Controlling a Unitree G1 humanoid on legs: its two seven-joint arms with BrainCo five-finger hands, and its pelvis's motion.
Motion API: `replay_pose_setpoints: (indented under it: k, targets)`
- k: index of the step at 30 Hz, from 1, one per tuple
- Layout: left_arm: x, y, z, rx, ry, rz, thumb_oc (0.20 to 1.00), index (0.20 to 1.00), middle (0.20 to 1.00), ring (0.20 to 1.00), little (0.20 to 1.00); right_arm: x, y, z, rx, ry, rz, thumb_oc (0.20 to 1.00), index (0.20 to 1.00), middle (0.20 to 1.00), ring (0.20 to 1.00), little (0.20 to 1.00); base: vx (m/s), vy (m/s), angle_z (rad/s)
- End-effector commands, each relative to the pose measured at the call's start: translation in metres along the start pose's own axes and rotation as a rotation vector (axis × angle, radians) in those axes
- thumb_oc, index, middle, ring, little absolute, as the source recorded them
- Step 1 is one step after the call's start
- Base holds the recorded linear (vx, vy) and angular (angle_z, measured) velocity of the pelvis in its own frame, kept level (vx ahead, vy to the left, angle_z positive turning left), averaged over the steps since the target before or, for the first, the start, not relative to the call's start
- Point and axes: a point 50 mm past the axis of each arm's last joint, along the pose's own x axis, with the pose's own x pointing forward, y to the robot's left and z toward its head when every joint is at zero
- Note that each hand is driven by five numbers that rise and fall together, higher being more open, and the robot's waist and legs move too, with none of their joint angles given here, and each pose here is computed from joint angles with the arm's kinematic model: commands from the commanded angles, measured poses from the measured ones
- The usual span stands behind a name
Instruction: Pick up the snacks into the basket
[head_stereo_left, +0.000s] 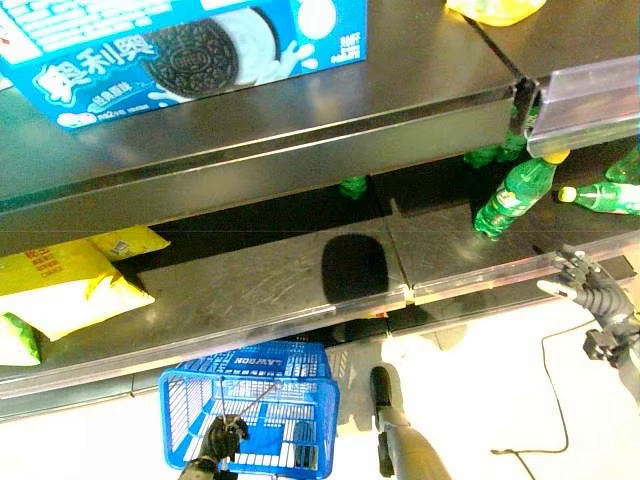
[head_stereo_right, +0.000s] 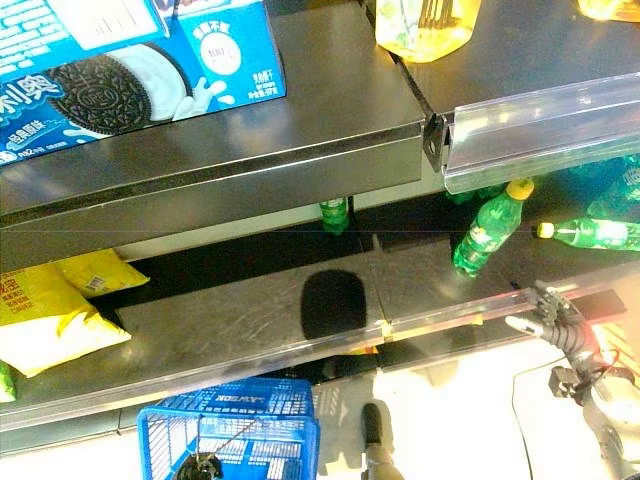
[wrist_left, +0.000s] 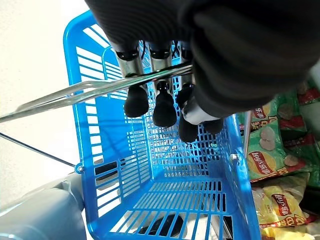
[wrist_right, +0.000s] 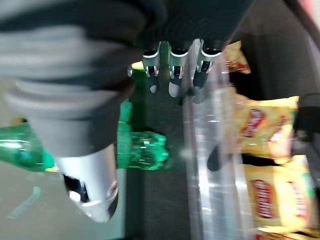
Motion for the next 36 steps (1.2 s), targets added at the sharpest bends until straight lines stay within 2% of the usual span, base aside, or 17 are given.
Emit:
replay_pose_setpoints:
  k: [1,19,27,36]
  targets:
    - [-0.006,0.02,-0.012,0.008,0.031,0.069,0.2,0.2,0.2,0.2,0.2,0.006,0.007,0.023,0.017,-0.137,-0.002,1.0,1.0,1.0,1.0,1.0,-0.01,0.002,-0.06]
    - [-0.003,0.006,-0.01,0.058,0.036,0.022,0.2,0.2,0.2,0.2,0.2,0.04,0.057,0.014,-0.045,-0.086,0.081,1.0,1.0,1.0,1.0,1.0,0.0,0.0,0.0]
    - [-0.003,0.004,-0.012,0.078,0.041,0.009,0.2,0.2,0.2,0.2,0.2,0.055,0.059,0.019,-0.066,-0.082,0.028,1.0,1.0,1.0,1.0,1.0,0.0,0.0,0.0]
    - [-0.003,0.002,-0.011,0.099,0.037,-0.007,0.2,0.2,0.2,0.2,0.2,0.084,0.054,0.06,-0.153,-0.153,-0.03,1.0,1.0,1.0,1.0,1.0,0.0,0.0,0.0]
